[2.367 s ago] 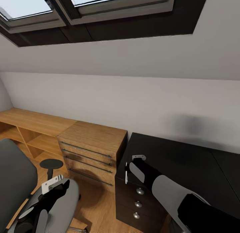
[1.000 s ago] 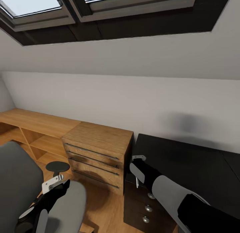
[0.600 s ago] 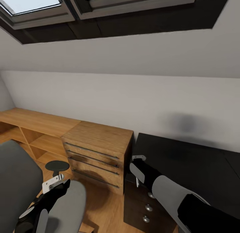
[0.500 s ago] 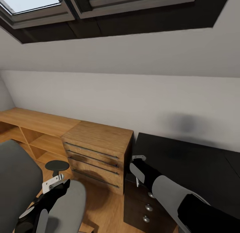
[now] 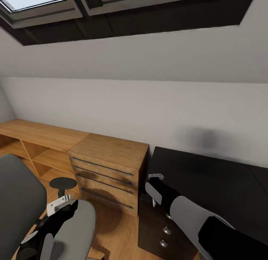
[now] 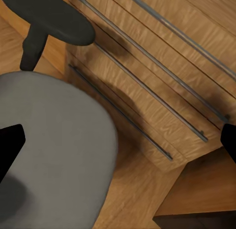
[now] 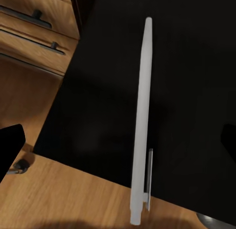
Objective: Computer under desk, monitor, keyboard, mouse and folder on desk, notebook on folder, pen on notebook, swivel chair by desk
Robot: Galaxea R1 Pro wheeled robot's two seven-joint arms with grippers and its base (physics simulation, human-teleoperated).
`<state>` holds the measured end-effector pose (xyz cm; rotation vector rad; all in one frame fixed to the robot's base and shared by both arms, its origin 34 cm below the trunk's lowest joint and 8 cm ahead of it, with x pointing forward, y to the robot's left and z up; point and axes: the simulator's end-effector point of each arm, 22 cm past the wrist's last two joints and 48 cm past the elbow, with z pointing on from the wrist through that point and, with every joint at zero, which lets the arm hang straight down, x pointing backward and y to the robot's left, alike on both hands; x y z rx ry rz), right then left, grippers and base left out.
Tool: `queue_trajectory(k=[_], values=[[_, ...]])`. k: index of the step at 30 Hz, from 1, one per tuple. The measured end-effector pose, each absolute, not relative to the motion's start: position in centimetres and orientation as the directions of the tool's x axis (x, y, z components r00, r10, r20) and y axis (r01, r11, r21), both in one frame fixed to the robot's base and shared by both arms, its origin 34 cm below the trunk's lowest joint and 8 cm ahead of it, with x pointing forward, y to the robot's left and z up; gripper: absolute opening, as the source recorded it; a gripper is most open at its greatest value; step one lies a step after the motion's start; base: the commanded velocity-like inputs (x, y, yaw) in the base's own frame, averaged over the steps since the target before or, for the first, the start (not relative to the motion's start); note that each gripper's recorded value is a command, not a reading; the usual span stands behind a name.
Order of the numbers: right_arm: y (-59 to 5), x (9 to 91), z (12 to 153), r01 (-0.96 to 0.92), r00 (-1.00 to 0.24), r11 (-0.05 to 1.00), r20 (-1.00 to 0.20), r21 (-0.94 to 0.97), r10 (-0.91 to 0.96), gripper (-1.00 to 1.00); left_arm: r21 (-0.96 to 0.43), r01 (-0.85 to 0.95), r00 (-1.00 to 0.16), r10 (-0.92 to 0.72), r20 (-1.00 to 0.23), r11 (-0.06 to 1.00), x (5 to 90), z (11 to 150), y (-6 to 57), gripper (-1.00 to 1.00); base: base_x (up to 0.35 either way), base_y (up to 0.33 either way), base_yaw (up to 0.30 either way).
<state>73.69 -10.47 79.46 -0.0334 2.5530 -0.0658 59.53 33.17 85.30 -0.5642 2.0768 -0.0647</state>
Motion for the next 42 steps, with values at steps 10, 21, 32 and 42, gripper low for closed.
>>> queue_trajectory(k=[10, 21, 32, 42], values=[[-10.9, 73.5, 77.6, -0.003, -0.838, 0.998, -0.545, -0.061, -0.036, 1.0, -0.264, -0.369, -0.441, -0.418, -0.794, 0.891, 59.6, 83.9, 33.3, 1.0, 0.0, 0.0, 0.0], [-10.9, 73.5, 76.9, -0.001, -0.839, 0.998, -0.543, -0.057, -0.032, 1.0, -0.265, -0.37, -0.44, -0.419, -0.795, 0.891, 59.6, 83.3, 33.3, 1.0, 0.0, 0.0, 0.0], [-10.8, 73.5, 77.0, -0.001, -0.839, 0.999, -0.544, -0.054, -0.03, 1.0, -0.265, -0.37, -0.439, -0.419, -0.795, 0.89, 59.6, 83.3, 33.3, 1.0, 0.0, 0.0, 0.0], [-11.9, 73.8, 76.9, 0.01, -0.838, 0.998, -0.546, -0.06, -0.024, 1.0, -0.265, -0.37, -0.439, -0.419, -0.795, 0.89, 59.6, 83.3, 33.4, 1.0, 0.0, 0.0, 0.0]])
